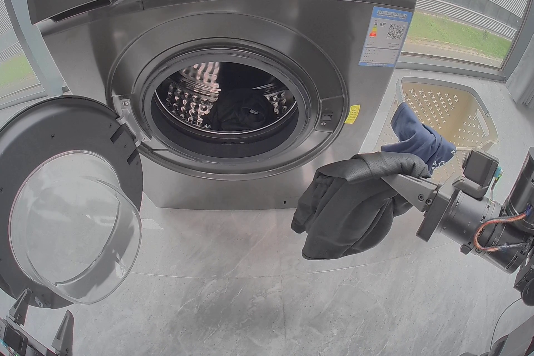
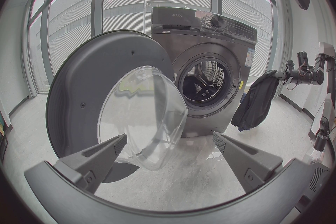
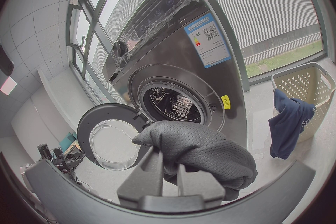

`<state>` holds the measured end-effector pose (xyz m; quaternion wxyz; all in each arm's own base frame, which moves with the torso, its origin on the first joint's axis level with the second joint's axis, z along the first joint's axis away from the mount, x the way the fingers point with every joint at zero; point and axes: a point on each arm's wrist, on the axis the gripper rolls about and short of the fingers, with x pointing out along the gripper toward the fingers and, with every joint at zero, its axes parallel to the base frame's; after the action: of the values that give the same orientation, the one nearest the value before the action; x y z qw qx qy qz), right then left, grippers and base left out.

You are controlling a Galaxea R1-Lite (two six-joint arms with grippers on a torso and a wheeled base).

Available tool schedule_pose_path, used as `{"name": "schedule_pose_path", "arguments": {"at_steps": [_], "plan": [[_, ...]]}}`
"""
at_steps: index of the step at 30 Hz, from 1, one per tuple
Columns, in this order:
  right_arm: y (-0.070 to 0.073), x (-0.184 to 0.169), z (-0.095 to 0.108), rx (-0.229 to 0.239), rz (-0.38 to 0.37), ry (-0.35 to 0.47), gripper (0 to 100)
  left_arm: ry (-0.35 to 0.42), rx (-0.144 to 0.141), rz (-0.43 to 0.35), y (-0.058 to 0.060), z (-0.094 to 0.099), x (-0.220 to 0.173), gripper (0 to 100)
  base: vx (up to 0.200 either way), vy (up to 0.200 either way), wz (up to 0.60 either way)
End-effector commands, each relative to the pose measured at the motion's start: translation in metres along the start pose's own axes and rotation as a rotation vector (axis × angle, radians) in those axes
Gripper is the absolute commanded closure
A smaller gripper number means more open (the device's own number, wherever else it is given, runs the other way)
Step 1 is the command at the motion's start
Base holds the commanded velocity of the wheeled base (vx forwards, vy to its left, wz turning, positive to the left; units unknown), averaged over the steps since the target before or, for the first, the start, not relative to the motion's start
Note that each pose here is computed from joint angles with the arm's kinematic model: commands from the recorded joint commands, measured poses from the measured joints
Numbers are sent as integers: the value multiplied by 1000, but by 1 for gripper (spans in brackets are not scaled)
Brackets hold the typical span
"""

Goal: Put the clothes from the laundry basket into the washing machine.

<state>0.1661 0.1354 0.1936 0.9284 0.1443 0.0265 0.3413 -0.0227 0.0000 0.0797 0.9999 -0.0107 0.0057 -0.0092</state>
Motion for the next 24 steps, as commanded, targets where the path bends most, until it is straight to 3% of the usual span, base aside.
{"name": "schedule_pose_path", "arguments": {"at_steps": [1, 4, 10, 19, 24], "plan": [[0, 0, 0, 0, 1, 0, 100, 9, 0, 0, 0, -4, 1, 0, 0, 0, 0], [0, 0, 0, 0, 1, 0, 100, 9, 0, 0, 0, -4, 1, 0, 0, 0, 0], [0, 0, 0, 0, 1, 0, 100, 9, 0, 2, 0, -4, 1, 0, -200, 0, 0], [0, 0, -1, 0, 0, 2, 100, 10, -2, 0, 0, -4, 1, 0, 0, 0, 0], [0, 0, 0, 0, -1, 2, 100, 10, -2, 0, 0, -4, 1, 0, 0, 200, 0]]}}
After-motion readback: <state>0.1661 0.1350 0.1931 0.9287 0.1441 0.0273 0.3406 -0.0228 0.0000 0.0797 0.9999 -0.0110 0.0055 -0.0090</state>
